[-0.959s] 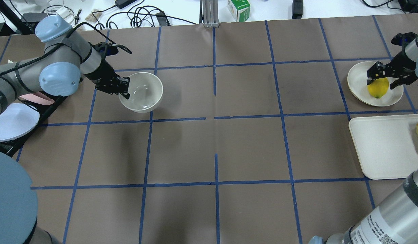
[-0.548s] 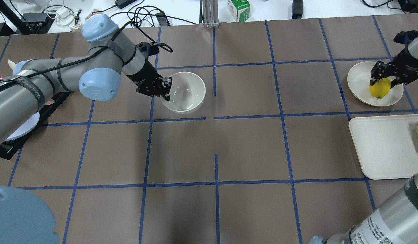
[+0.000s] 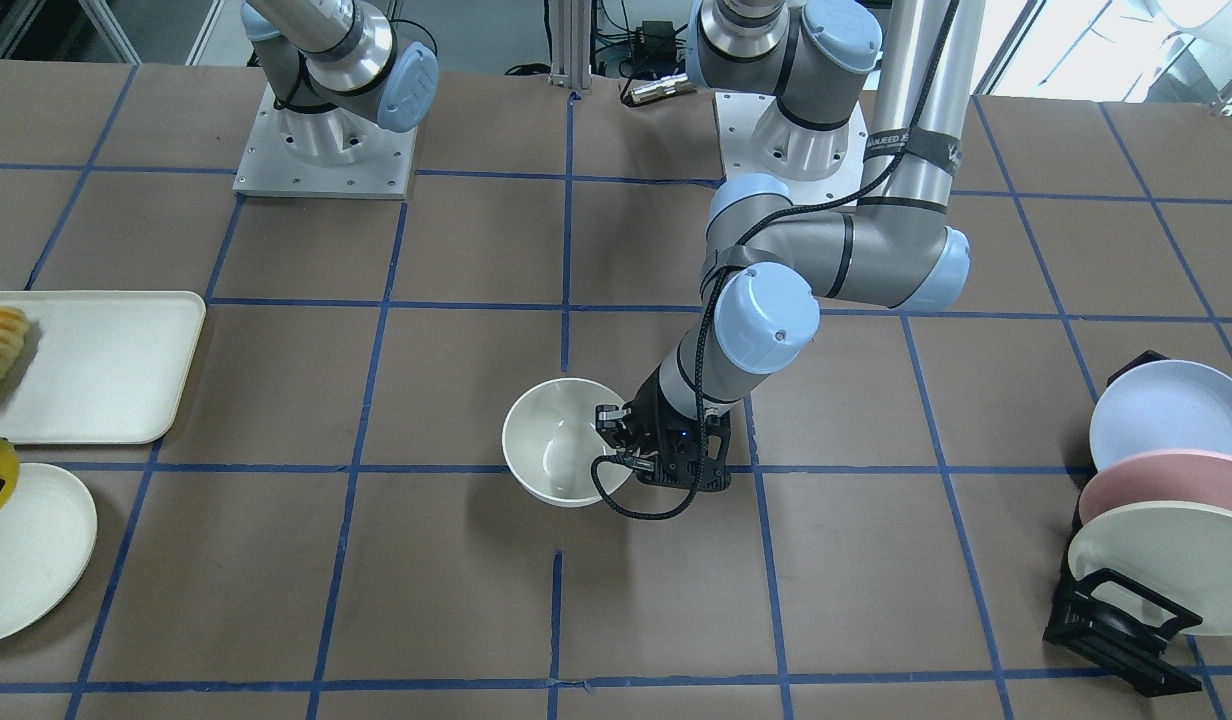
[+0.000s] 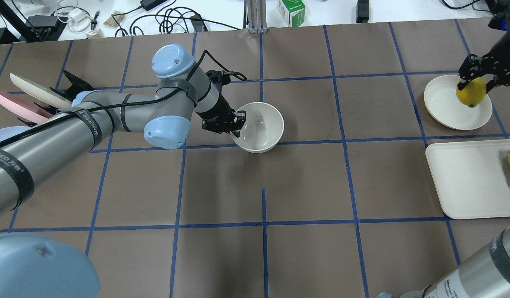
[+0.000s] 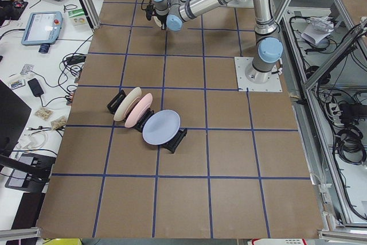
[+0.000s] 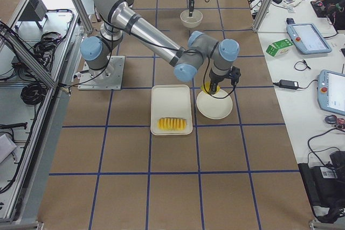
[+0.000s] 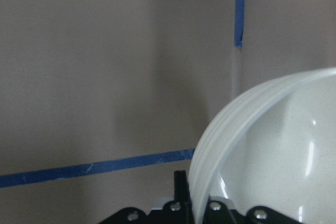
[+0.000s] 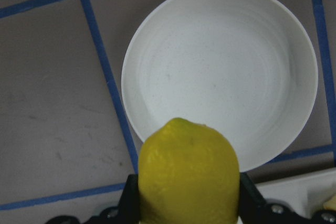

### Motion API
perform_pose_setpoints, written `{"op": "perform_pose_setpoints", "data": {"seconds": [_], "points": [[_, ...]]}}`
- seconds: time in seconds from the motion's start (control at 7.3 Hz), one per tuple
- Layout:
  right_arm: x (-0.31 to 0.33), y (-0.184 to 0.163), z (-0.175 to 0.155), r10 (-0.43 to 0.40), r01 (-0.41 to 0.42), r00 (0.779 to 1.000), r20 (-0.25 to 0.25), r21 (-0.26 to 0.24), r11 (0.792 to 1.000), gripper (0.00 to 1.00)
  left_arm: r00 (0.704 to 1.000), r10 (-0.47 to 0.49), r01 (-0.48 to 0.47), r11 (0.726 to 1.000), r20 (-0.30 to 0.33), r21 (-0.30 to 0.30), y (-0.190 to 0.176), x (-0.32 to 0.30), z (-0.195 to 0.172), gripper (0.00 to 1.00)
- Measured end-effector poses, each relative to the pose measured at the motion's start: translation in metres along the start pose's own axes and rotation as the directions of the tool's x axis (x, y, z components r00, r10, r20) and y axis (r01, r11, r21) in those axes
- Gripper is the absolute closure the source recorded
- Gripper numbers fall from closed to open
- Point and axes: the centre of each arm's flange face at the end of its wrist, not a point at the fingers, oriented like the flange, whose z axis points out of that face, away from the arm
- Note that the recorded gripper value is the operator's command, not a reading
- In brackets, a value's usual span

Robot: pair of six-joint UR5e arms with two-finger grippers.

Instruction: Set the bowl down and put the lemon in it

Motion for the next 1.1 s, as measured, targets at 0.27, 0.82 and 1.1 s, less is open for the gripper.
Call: {"op": "perform_pose_setpoints", "data": {"seconds": [0.27,0.82,1.1], "points": [[-0.06,0.015,-0.046,-0.088,0.085,0.996,-0.036,-0.074,0.994,1.0,1.0,-0.005,0.005,1.0,0.0,-0.007,0.001,-0.001,0.011,1.0],[-0.193,0.069,-0.09,-0.184,0.175,0.98,-0.072,-0.122,0.977,1.0,1.0,0.011,-0.011,1.0,0.002,0.003,-0.001,0.001,0.008,0.0],[-0.256,0.092,-0.095,-0.178,0.168,0.98,-0.088,-0.11,0.98,1.0,1.0,-0.004,0.003,0.999,0.022,0.047,-0.006,-0.01,-0.03,0.0]]}}
